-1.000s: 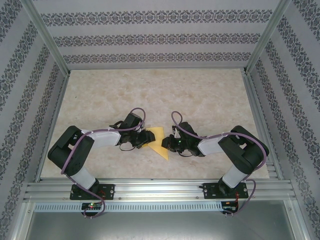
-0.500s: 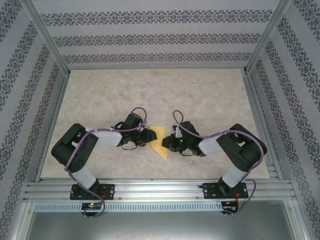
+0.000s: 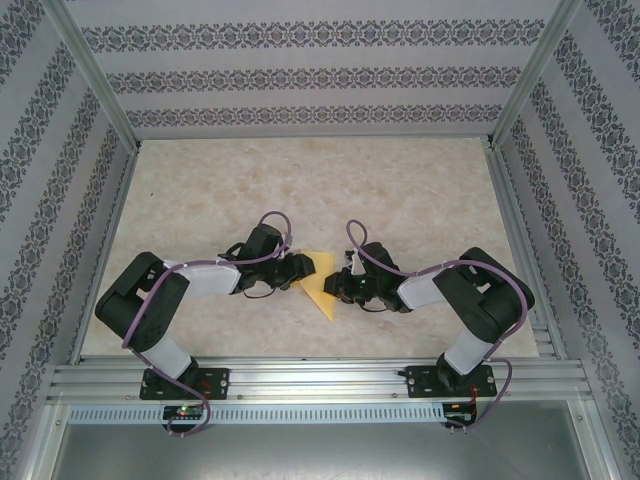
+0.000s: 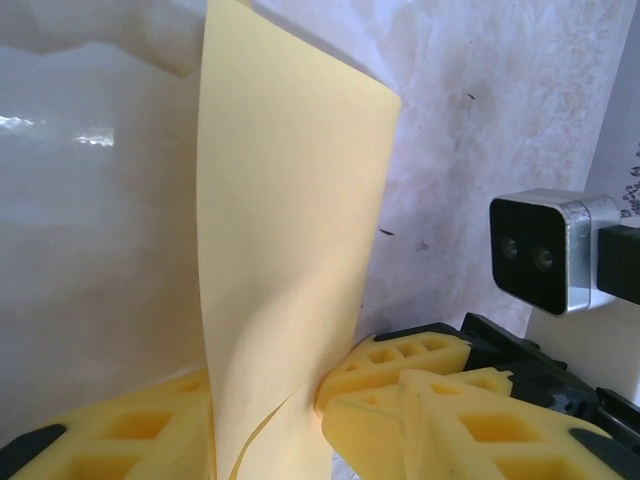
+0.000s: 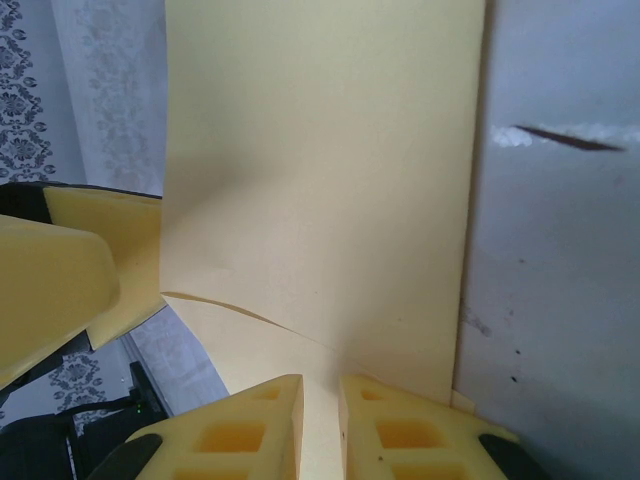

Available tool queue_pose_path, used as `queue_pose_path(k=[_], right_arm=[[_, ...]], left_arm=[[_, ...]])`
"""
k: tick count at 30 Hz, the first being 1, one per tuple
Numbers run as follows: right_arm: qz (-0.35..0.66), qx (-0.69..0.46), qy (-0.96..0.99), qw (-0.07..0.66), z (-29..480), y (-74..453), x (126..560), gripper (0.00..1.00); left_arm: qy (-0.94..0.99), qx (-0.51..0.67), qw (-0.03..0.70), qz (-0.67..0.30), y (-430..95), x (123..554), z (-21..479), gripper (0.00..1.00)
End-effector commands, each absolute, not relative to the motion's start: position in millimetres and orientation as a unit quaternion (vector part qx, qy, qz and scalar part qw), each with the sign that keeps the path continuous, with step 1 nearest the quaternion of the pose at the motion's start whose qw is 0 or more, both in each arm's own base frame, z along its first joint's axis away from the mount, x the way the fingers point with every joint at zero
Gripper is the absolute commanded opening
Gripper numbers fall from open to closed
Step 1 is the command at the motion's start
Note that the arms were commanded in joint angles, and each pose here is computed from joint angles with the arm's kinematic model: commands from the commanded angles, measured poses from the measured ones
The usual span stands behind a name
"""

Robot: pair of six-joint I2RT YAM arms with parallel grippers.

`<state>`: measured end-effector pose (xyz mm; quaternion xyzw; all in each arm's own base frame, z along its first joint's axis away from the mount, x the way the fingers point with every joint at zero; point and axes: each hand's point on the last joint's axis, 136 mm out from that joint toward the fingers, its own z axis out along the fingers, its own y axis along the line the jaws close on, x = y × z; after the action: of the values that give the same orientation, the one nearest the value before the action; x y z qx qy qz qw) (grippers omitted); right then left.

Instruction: Fold a paper plane with a square sheet of paper (pick it up from the middle)

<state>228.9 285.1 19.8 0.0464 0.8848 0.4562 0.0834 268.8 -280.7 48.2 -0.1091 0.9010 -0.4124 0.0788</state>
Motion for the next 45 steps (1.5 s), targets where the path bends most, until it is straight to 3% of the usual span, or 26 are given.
queue_pose_path(k=[1, 10, 18, 25, 28, 33, 35, 40, 45], right_arm=[[0.405, 0.059, 0.907, 0.099, -7, 265, 230, 0.18], [0.413, 0.053, 0.903, 0.102, -1, 262, 232, 0.18], [0.424, 0.048, 0.896, 0.122, 14, 263, 237, 0.22], [0.404, 0.009, 0.892, 0.203, 47, 251, 235, 0.27], [0.348, -0.028, 0.899, 0.264, 65, 242, 235, 0.27], [0.245, -0.100, 0.872, 0.411, 95, 224, 228, 0.42], [0.202, -0.143, 0.872, 0.423, 95, 223, 221, 0.49], [0.135, -0.259, 0.848, 0.443, 89, 255, 207, 0.50], [0.067, -0.281, 0.840, 0.460, 83, 273, 213, 0.46]], left_arm=[[0.905, -0.110, 0.075, -0.403, -278, 266, 42, 0.48], [0.891, -0.093, 0.059, -0.440, -293, 267, 50, 0.40], [0.893, -0.106, 0.068, -0.432, -287, 270, 47, 0.16], [0.887, -0.144, 0.084, -0.431, -280, 273, 53, 0.01], [0.889, -0.157, 0.085, -0.422, -276, 273, 50, 0.00], [0.890, -0.167, 0.083, -0.417, -274, 273, 49, 0.00], [0.889, -0.167, 0.084, -0.418, -275, 274, 50, 0.00], [0.892, -0.165, 0.081, -0.413, -276, 277, 52, 0.00], [0.897, -0.164, 0.085, -0.403, -273, 277, 53, 0.00]])
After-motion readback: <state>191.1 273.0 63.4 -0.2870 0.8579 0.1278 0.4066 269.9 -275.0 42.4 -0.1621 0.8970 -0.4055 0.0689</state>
